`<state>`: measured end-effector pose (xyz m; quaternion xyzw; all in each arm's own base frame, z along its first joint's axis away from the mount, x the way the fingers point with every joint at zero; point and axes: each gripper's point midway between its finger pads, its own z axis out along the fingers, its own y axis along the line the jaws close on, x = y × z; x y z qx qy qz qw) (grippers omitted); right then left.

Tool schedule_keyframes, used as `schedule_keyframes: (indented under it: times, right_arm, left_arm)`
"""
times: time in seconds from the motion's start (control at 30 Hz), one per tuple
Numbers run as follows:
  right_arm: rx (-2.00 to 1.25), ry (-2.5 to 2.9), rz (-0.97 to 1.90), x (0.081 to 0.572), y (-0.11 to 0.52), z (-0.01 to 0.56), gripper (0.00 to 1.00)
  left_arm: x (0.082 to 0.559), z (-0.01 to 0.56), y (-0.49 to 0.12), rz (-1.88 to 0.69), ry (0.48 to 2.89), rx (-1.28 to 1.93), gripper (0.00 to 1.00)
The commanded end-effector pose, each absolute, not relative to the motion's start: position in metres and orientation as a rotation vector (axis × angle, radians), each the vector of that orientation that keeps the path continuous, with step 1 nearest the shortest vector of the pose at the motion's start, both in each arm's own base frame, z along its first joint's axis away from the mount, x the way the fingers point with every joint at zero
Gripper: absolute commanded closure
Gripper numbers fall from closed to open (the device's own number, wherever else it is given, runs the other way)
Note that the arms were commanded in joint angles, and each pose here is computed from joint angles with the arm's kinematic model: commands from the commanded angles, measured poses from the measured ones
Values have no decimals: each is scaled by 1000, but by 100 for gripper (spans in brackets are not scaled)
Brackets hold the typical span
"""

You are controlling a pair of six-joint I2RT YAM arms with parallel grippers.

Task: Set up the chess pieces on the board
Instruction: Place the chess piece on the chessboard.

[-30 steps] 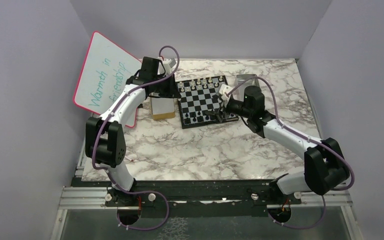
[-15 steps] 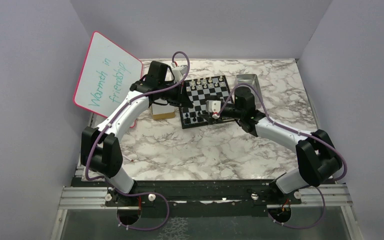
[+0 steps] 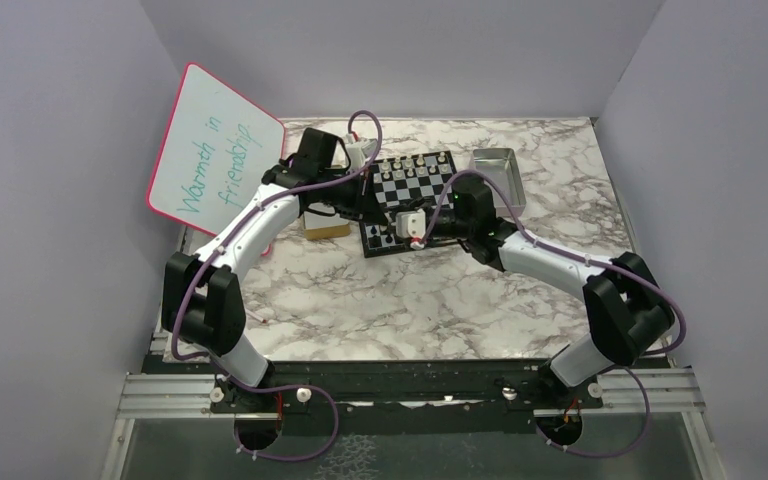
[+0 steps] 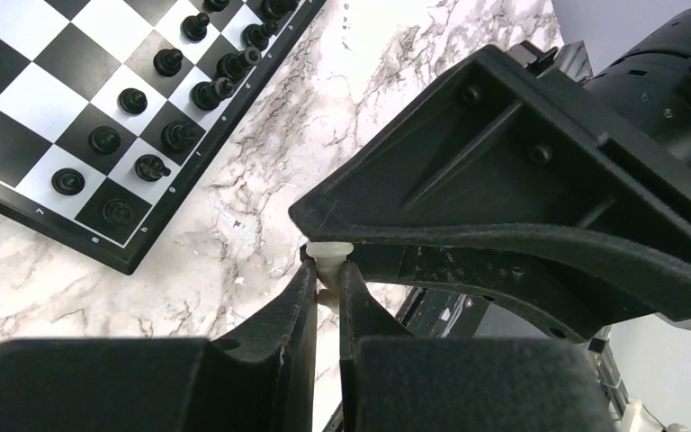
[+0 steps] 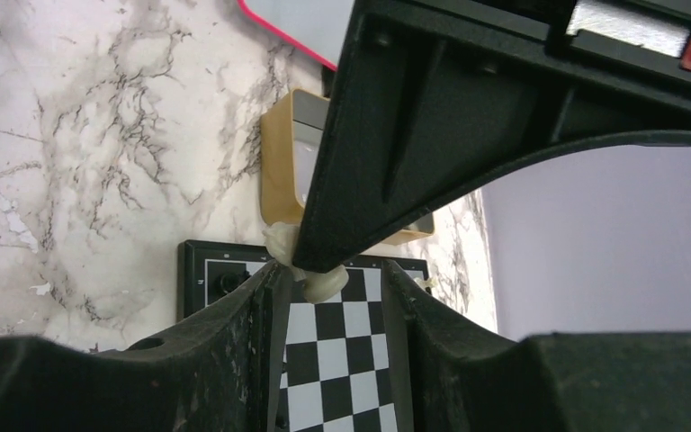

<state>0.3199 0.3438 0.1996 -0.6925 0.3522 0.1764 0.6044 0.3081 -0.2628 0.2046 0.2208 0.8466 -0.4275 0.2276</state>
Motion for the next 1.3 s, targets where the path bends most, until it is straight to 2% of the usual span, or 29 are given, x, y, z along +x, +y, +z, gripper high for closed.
schedule_keyframes:
  times: [0.0,0.1,0.2,0.27,0.47,0.63,0.73,0.87,0.97,1.27]
  right_arm:
    - [-1644,802,381,322,350,195,56]
    - [-1655,798,385,320,352,191,62]
    - [-1669,803,386,319,351,187,74]
    - [-1664,817,387,319,350,184,78]
    - [-1503,911,447,325,352,200,80]
    - [-1341,990,505,330,351,211,82]
    - [-1230,1026,532,336,350,221,83]
    - [-1128,1072,564,342,349,229,83]
    - [-1085,1075,592,341,348,232,82]
    - [-1074,1107,591,343,346,224,81]
  left_arm:
    - [296,213,-267,-1230,2301,672,92]
    - [297,213,-267,-1230,2308,673,92]
    - [299,216,-268,-1229,2302,673,92]
    - [300,219,-268,-1227,2298,667,89]
    - [305,230,-268,-1203,2281,644,70]
    - [314,240,-264,-1146,2261,593,59]
    - [319,244,-262,-1120,2244,538,57]
    - [320,249,-263,-1130,2206,493,58]
    - [322,250,-265,-1142,2183,474,63]
    - [331,255,-269,-1161,2146,429,93]
